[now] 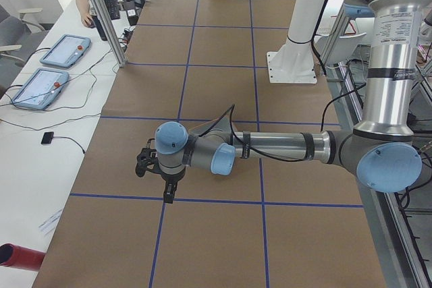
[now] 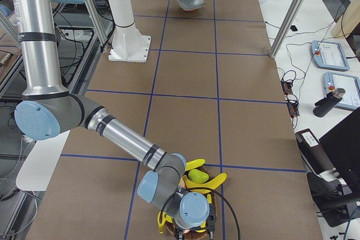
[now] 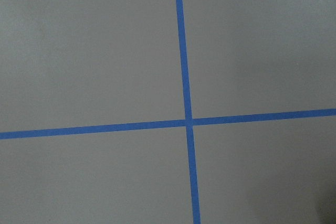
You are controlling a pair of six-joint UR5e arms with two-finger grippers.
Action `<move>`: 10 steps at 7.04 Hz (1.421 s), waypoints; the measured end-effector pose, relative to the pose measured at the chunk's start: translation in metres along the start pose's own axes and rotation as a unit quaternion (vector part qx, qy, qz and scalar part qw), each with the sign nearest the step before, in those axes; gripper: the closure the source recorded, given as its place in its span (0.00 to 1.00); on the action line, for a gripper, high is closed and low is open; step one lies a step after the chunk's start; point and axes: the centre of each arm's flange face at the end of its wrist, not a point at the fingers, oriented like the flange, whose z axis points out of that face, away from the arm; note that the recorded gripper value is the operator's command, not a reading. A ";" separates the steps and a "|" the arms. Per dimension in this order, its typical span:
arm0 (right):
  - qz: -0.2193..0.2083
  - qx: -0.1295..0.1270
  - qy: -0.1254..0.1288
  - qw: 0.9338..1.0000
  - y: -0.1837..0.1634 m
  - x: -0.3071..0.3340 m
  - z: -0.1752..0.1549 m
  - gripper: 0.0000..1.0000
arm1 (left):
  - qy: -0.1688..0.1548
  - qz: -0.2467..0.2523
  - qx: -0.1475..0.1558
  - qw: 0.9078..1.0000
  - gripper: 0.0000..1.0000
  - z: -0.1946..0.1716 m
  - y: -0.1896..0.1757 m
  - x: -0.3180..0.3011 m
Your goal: Transfer all bananas from basket to plate
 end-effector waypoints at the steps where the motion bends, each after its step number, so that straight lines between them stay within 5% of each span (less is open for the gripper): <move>1: -0.002 -0.002 -0.001 1.000 -0.001 -0.002 0.002 0.00 | 0.000 0.000 0.000 1.000 0.00 0.000 0.000 0.000; 4: -0.007 -0.008 -0.003 1.000 -0.005 -0.008 0.008 0.02 | 0.000 0.000 0.000 1.000 0.00 0.000 0.000 0.000; 7: -0.008 -0.010 -0.004 1.000 -0.004 -0.008 0.010 0.28 | 0.000 0.001 0.001 1.000 0.00 -0.001 0.000 0.001; 8: -0.008 -0.010 -0.004 1.000 -0.004 -0.007 0.012 0.46 | 0.000 0.001 0.001 1.000 0.00 -0.001 0.000 0.001; 10: -0.009 -0.011 -0.003 1.000 -0.003 -0.007 0.012 1.00 | 0.001 0.004 0.005 1.000 0.00 -0.002 0.000 0.002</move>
